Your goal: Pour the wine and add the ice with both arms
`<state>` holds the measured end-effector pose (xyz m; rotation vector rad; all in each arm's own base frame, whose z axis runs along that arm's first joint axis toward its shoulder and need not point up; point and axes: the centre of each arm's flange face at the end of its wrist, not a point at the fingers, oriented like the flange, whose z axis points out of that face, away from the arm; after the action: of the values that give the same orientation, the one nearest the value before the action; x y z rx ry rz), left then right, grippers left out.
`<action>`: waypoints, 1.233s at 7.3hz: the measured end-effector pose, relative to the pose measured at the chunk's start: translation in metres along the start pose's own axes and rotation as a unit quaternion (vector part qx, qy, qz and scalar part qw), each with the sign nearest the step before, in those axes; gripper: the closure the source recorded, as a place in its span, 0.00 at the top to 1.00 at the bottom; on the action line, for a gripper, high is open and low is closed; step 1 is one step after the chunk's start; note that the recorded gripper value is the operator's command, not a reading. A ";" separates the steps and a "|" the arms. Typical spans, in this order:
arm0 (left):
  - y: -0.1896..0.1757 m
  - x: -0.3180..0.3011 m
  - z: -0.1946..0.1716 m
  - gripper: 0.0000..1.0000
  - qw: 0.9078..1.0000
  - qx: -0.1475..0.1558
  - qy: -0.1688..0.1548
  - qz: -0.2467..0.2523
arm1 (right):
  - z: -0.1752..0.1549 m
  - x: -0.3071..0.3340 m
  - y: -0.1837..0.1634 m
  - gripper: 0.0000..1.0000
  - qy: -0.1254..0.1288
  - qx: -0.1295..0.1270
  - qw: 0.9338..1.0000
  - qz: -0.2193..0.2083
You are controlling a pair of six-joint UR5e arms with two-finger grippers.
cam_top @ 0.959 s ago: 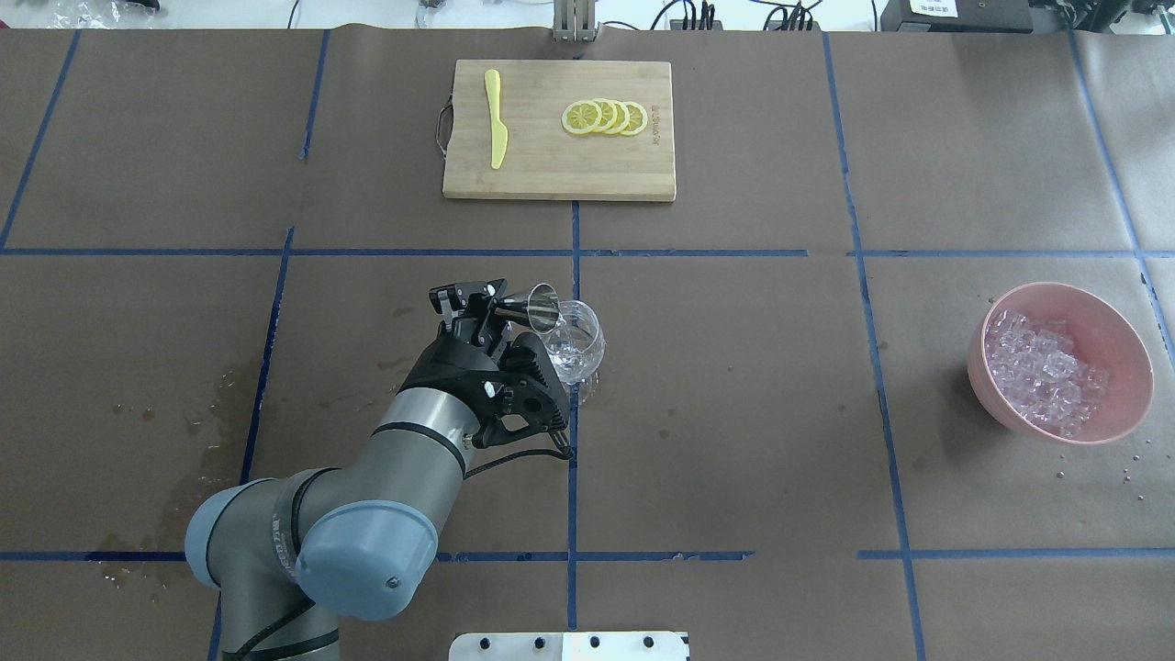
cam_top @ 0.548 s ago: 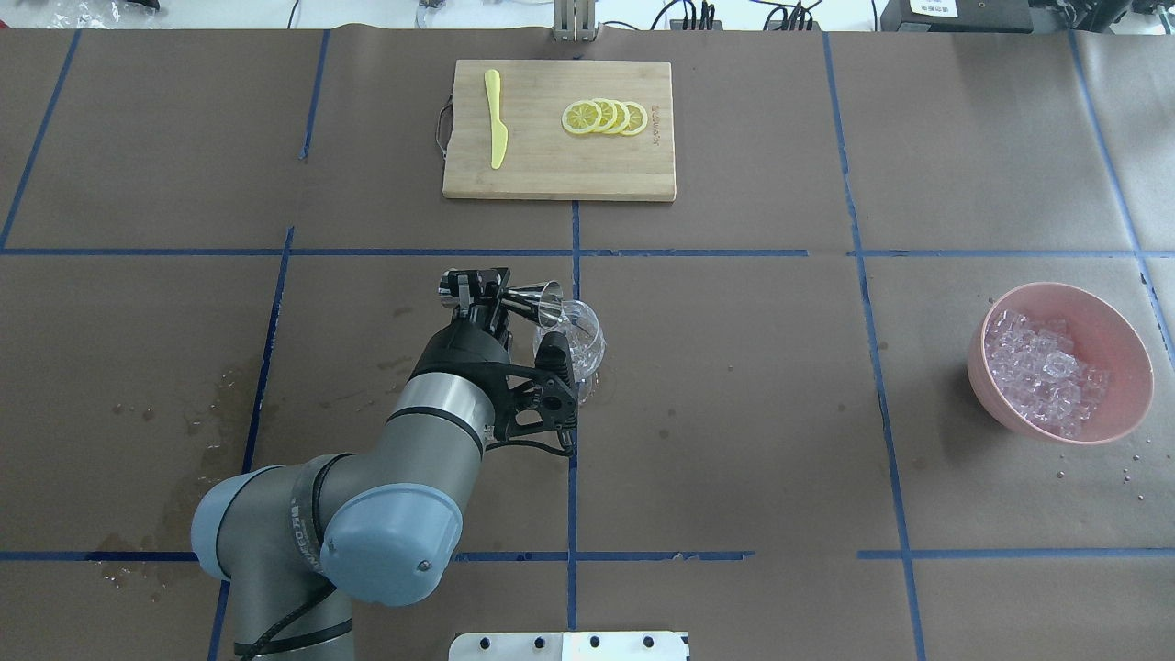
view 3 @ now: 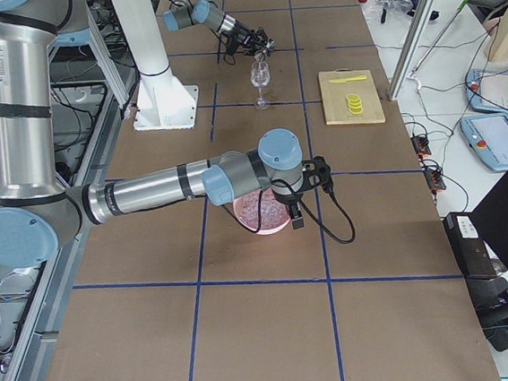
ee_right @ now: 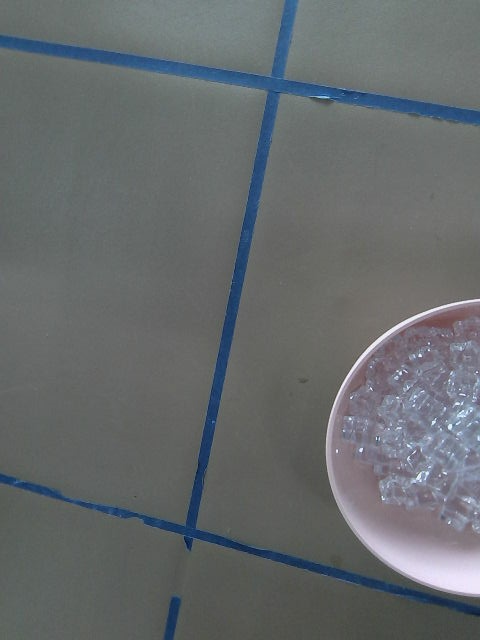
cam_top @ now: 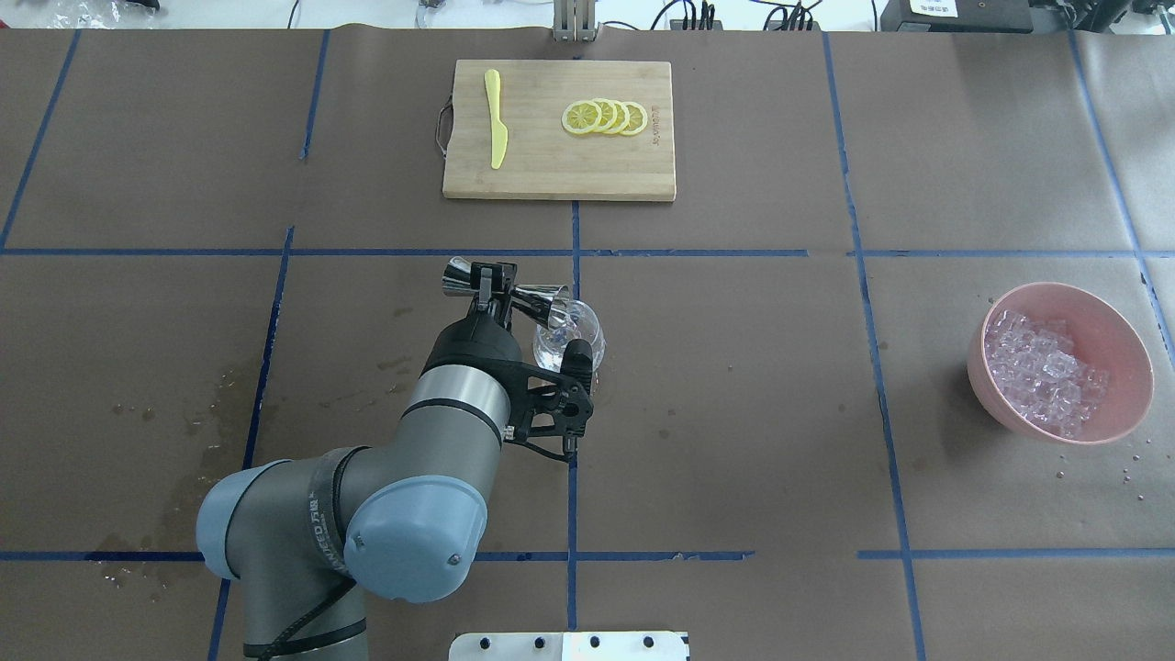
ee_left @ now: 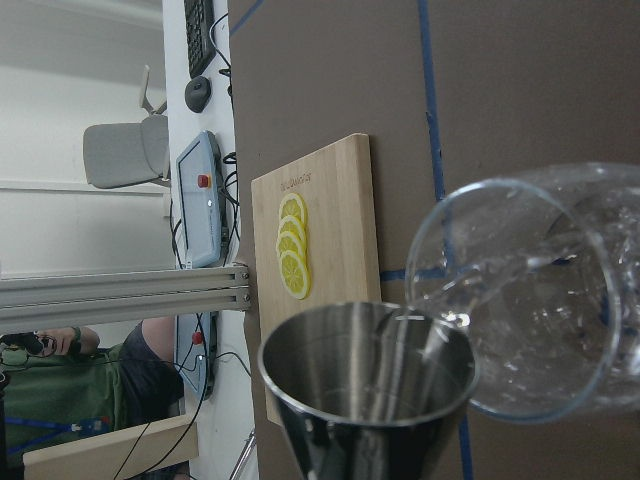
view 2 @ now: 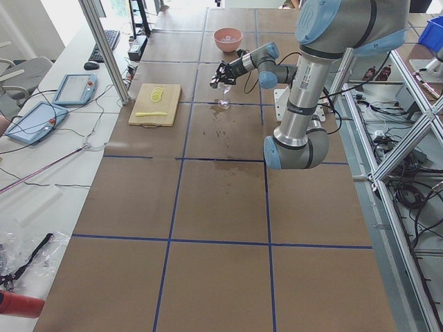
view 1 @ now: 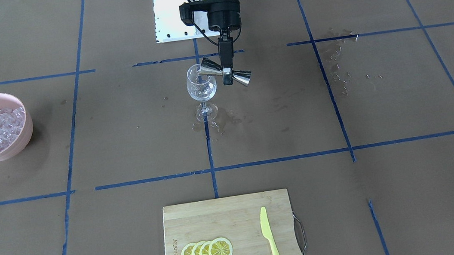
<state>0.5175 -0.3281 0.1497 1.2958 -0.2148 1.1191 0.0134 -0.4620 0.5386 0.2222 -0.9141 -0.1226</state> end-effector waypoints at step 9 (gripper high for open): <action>0.039 -0.003 -0.011 0.00 0.972 0.016 -0.007 -0.235 | 0.001 -0.001 -0.001 1.00 0.000 -0.001 1.000 0.007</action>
<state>0.4822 -0.3256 0.1691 1.2962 0.0991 0.7107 0.0122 -0.4626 0.5386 0.2138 -0.9152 -0.1101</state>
